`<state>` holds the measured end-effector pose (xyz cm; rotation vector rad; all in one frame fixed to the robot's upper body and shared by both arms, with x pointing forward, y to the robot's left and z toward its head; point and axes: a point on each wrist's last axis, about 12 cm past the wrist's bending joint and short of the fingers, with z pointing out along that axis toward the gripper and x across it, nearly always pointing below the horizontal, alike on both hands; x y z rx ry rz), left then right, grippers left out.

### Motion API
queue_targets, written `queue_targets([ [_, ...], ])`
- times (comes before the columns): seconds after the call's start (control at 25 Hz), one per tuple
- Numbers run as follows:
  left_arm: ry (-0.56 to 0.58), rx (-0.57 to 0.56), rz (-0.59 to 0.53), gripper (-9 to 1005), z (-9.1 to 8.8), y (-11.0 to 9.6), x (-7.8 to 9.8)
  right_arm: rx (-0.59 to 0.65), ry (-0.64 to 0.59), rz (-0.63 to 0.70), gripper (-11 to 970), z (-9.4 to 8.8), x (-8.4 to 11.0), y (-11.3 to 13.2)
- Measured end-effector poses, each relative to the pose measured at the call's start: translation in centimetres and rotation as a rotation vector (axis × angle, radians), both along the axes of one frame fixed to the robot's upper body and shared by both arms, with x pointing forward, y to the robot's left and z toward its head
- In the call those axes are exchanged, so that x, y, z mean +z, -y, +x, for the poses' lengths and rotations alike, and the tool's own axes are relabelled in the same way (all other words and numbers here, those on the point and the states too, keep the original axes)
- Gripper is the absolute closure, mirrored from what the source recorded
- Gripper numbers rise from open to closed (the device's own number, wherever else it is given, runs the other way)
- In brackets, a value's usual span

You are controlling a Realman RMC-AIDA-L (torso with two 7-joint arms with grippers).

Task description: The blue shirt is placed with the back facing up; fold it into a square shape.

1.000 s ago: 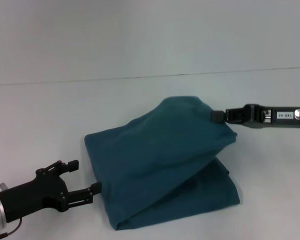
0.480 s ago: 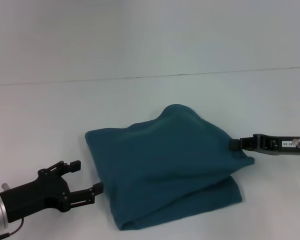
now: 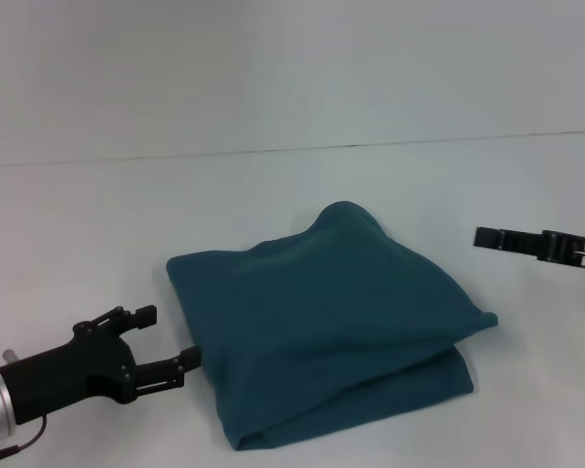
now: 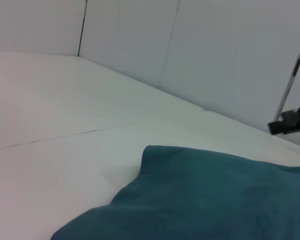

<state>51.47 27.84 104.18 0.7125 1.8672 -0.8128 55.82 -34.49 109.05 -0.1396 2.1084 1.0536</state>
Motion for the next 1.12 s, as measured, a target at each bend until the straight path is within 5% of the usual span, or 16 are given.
queue_targets([
  [0.04, 0.001, 0.002, 0.001, 32, 0.0, 0.0, 0.0, 0.066, 0.024, 0.016, 492, 0.1, 0.6, -0.9],
  [0.32, 0.012, 0.011, -0.024, 32, 0.3, 0.1, 0.3, 0.281, 0.013, -0.018, 548, 1.0, 1.3, -4.5],
  [0.56, 0.023, 0.036, -0.051, 32, 0.4, 0.2, 0.4, 0.423, -0.017, -0.068, 697, 1.2, 1.3, -7.0],
  [0.96, 0.044, 0.075, -0.091, 32, 1.0, 0.5, 0.7, 0.456, -0.006, -0.124, 956, 1.9, 0.2, -10.5],
  [1.12, 0.048, 0.078, -0.099, 32, 1.5, 0.8, 0.8, 0.435, -0.030, -0.187, 954, 2.2, -1.2, -11.3],
])
